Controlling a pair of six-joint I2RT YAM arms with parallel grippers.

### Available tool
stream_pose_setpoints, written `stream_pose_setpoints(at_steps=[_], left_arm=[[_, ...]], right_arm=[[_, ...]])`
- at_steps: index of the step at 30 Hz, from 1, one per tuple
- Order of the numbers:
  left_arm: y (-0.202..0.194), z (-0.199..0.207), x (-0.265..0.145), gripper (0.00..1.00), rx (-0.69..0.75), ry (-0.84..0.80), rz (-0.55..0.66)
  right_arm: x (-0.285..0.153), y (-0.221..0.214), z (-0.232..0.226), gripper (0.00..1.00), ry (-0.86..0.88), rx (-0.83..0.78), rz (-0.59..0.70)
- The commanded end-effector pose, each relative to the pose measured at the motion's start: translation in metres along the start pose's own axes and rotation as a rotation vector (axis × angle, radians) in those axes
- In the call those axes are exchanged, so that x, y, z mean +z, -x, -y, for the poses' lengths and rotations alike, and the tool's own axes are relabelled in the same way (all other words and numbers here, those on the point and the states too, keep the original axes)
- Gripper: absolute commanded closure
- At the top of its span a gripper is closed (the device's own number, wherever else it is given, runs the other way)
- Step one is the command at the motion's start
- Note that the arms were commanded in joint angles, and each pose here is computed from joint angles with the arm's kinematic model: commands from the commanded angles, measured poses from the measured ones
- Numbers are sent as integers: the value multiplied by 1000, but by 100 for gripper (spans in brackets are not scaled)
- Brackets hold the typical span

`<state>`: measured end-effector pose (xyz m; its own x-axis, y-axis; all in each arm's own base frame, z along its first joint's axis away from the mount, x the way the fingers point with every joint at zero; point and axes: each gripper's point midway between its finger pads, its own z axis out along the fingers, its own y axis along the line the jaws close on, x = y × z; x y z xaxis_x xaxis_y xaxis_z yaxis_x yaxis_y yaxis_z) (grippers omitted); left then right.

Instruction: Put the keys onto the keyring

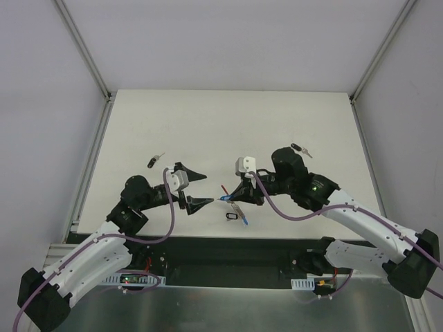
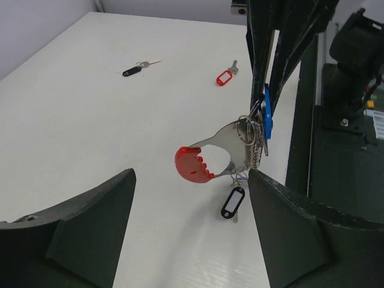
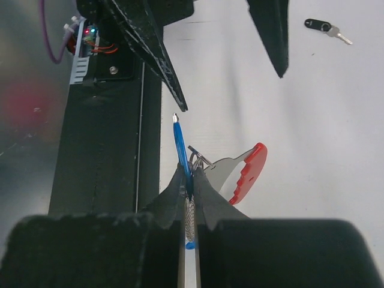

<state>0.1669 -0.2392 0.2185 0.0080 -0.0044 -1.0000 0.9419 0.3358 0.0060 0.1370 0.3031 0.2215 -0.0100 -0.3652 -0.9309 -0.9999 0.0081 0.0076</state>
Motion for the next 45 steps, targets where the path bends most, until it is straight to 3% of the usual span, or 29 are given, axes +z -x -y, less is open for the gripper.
stream_pose_setpoints(at_steps=[1, 5, 12, 20, 30, 33, 35, 36, 38, 39, 42, 44, 45], left_arm=[[28, 19, 7, 24, 298, -212, 64], [37, 25, 17, 24, 349, -333, 31], [36, 29, 33, 30, 296, -470, -7], [29, 39, 40, 46, 230, -558, -29], [21, 49, 52, 55, 189, -617, -54], [22, 48, 55, 71, 166, -613, -64], [20, 47, 56, 96, 144, -603, -79], [18, 44, 56, 100, 136, -575, -94], [17, 37, 57, 100, 117, -518, -119], [17, 26, 58, 100, 123, -435, -138], [19, 11, 54, 100, 99, -304, -184], [12, -6, 50, 100, 61, -177, -250], [13, -9, 48, 100, 50, -148, -264]], right_arm=[[-20, 43, -23, 99, 99, -104, 94], [-28, 51, -30, 99, 117, -129, 101], [-36, 59, -36, 99, 131, -153, 117], [-37, 60, -38, 99, 136, -161, 123], [-37, 59, -40, 99, 142, -164, 129], [-37, 59, -39, 99, 137, -164, 131], [-36, 56, -38, 99, 129, -157, 125], [-37, 57, -38, 98, 122, -157, 127], [-39, 56, -31, 83, 74, -143, 116], [-40, 55, -26, 66, 38, -138, 116], [-49, 52, 3, 44, -166, -89, 100], [-61, 48, 27, 37, -335, -59, 81], [-64, 45, 32, 23, -371, -51, 80]])
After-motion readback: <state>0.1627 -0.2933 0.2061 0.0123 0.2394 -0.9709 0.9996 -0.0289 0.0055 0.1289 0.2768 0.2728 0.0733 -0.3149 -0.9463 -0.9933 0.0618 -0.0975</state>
